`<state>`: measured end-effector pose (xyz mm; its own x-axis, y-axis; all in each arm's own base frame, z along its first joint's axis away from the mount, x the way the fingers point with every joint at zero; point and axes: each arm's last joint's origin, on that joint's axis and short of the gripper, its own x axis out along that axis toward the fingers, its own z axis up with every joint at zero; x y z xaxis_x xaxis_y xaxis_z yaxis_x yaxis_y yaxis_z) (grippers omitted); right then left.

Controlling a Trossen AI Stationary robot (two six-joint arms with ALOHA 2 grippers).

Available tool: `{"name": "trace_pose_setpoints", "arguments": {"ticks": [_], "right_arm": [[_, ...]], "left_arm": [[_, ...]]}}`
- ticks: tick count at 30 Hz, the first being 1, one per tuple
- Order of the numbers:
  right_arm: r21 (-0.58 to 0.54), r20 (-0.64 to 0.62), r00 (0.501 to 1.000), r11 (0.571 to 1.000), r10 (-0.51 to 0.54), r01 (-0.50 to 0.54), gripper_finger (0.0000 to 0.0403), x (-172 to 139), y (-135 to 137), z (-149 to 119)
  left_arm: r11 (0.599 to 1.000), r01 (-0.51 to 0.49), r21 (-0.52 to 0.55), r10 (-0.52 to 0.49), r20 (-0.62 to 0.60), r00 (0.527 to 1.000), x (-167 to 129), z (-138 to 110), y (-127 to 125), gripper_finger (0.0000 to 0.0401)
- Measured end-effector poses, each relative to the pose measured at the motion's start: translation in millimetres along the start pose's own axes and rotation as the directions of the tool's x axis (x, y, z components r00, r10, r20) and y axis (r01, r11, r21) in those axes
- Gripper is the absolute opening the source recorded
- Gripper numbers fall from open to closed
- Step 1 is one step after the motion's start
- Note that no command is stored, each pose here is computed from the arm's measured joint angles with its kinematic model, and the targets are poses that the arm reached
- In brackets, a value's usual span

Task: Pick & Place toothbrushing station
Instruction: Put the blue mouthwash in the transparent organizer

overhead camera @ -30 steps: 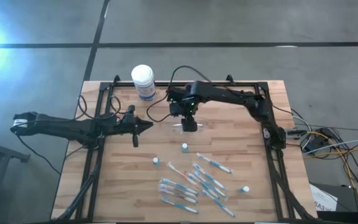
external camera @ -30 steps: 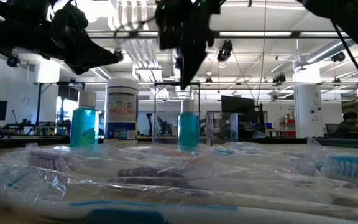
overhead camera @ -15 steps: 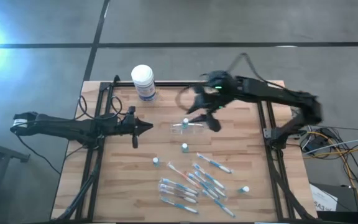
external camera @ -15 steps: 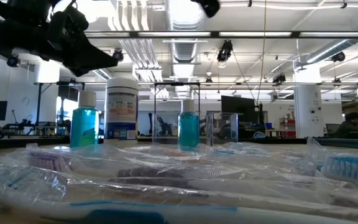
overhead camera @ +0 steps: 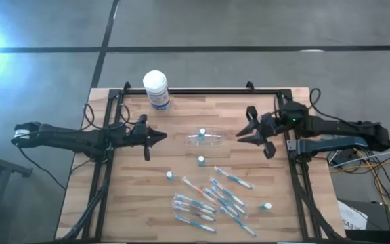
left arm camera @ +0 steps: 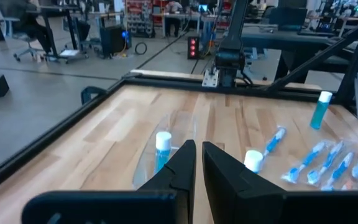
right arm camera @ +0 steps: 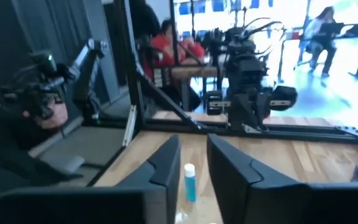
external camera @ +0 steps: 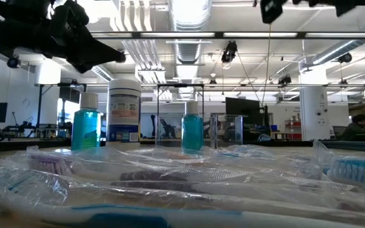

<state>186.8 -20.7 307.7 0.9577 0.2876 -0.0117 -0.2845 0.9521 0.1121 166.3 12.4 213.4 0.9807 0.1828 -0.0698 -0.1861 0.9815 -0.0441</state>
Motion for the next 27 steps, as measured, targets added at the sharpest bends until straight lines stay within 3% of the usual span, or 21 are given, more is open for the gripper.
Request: {"name": "trace_pose_setpoints", "arguments": {"ticks": [8, 15, 27], "right_arm": [[-0.022, 0.028, 0.999, 0.999, -0.029, 0.030, 0.0011, -19, 4, -45], [-0.115, 0.105, 0.994, 0.993, -0.018, 0.030, 0.0008, -33, 9, -63], [-0.121, 0.138, 0.990, 0.991, -0.043, 0.060, 0.0008, -41, 9, -95]], "left_arm": [[0.999, 0.012, -0.040, -0.011, 0.015, 1.000, 0, 1, 0, 0.0032], [0.999, 0.011, -0.042, -0.011, 0.011, 1.000, 0, 1, 0, 0.0032], [0.999, 0.008, -0.051, -0.009, -0.002, 1.000, 0, 0, 0, 0.0032]]}}
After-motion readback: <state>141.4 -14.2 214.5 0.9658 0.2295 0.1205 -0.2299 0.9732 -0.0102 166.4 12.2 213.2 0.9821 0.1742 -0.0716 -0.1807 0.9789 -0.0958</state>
